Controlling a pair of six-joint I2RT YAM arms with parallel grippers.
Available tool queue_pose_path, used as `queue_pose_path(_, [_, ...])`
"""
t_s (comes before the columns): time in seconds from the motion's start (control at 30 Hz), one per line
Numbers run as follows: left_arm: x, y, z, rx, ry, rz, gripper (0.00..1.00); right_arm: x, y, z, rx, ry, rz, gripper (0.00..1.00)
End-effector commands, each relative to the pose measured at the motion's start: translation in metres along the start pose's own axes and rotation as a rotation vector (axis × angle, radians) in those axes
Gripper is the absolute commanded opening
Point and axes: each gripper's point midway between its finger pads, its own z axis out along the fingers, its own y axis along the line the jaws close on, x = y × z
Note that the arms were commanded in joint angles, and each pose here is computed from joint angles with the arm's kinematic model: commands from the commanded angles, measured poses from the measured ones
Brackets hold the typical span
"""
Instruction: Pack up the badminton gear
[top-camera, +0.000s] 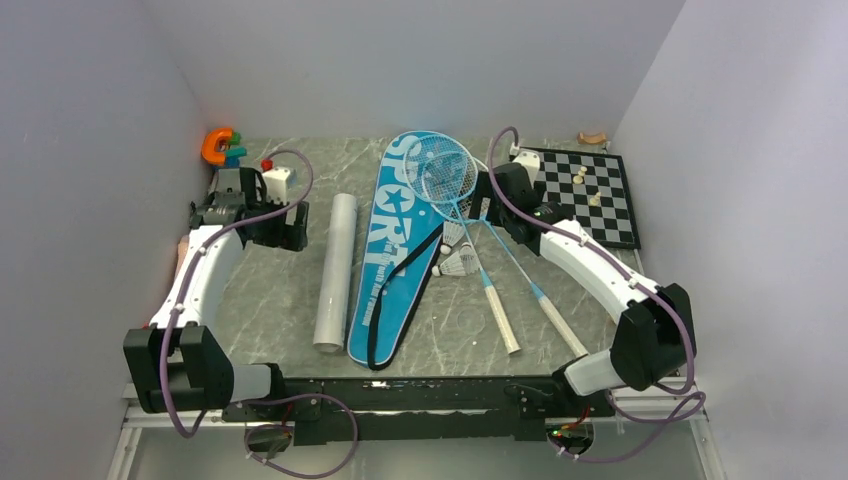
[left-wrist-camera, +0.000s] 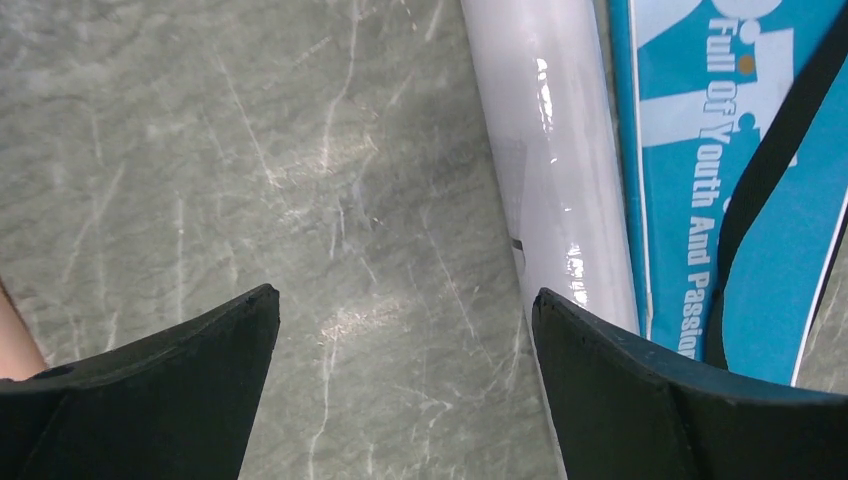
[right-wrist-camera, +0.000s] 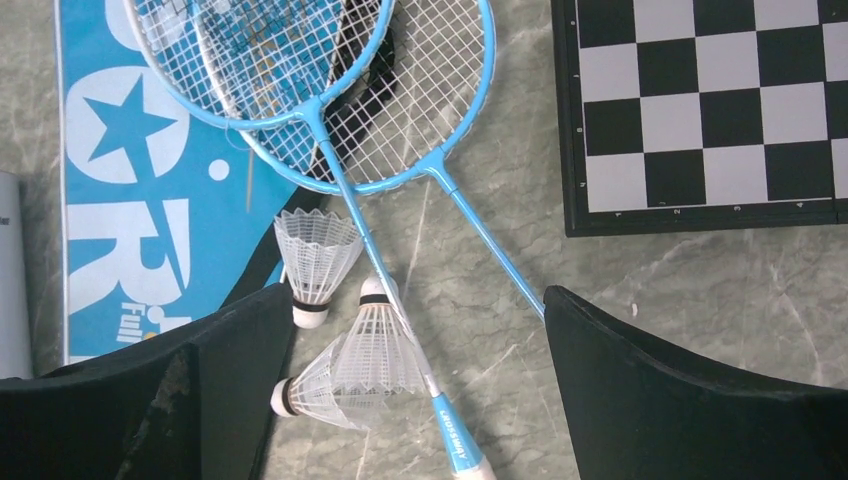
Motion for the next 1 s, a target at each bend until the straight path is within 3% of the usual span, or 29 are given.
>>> queue_pose_path(0.0, [0.017,-0.013,0.015,0.066,0.067,0.009,0.99,-0.006,0.012,0.001,-0.013,0.008,-0.031,1.0])
queue_pose_path(0.5, [0.011,-0.063,0.083,0.232,0.165,-0.006,0.99,0.01,0.023,-0.005,-0.032,0.052,-0.085,1.0])
queue_pose_path(0.97, [0.049,-0.077,0.127,0.236,0.299,0.098,0.99,0.009,0.039,0.001,-0.085,0.075,-0.092,1.0])
